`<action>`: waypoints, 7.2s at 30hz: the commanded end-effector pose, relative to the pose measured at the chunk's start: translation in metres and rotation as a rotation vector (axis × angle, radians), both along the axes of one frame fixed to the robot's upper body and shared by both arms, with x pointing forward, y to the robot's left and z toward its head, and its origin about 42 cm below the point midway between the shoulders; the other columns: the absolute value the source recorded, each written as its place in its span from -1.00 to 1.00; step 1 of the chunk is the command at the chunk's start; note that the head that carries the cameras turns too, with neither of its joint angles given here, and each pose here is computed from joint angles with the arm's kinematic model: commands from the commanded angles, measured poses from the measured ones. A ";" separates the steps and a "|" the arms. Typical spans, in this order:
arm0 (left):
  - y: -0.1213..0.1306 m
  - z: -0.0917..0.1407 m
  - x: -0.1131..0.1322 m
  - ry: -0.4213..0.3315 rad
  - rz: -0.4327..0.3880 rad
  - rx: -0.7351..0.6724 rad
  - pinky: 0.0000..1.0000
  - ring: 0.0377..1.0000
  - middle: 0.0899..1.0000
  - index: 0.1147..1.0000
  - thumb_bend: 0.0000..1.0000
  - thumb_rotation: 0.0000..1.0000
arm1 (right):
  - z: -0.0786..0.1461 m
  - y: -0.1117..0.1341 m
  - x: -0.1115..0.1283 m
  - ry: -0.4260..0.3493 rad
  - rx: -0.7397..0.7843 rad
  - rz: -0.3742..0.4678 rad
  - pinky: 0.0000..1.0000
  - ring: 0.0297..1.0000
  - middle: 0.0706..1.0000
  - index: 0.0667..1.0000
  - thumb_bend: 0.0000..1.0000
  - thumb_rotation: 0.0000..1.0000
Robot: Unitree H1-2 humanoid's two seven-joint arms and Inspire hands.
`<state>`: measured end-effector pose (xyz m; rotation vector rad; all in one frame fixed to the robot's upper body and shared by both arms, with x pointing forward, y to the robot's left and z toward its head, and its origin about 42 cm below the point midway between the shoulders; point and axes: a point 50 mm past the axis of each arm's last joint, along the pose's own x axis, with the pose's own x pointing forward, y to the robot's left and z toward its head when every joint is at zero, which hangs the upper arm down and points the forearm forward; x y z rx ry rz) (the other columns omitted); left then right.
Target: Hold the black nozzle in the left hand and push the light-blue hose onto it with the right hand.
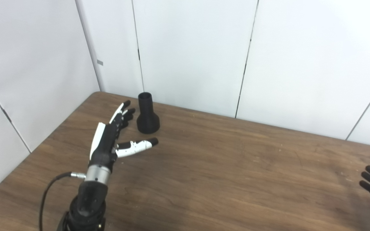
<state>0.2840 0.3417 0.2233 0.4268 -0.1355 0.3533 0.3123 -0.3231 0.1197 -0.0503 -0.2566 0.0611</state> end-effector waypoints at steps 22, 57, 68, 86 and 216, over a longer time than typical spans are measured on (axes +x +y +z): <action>0.045 0.025 0.101 0.254 0.117 0.341 1.00 1.00 0.90 0.81 0.86 -0.41 | -0.060 0.016 -0.039 0.178 0.081 0.012 0.72 0.75 0.75 0.81 0.26 0.74; 0.036 0.020 0.159 0.435 0.059 0.410 1.00 1.00 0.90 0.81 0.93 -0.25 | -0.053 0.020 -0.044 0.189 0.061 0.009 0.68 0.71 0.71 0.82 0.23 0.75; 0.031 0.016 0.169 0.502 0.059 0.571 1.00 1.00 0.89 0.79 0.94 -0.19 | -0.050 0.022 -0.045 0.188 0.067 0.008 0.68 0.71 0.70 0.82 0.22 0.76; 0.023 0.016 0.177 0.516 0.041 0.642 1.00 0.99 0.88 0.77 0.95 -0.14 | -0.047 0.025 -0.047 0.186 0.055 0.004 0.62 0.71 0.68 0.83 0.23 0.78; -0.210 -0.060 -0.032 0.252 -0.732 0.582 1.00 0.63 -0.06 -0.22 0.04 -1.00 | 0.069 0.054 -0.069 0.107 0.005 -0.038 0.89 0.83 0.65 0.90 0.03 1.00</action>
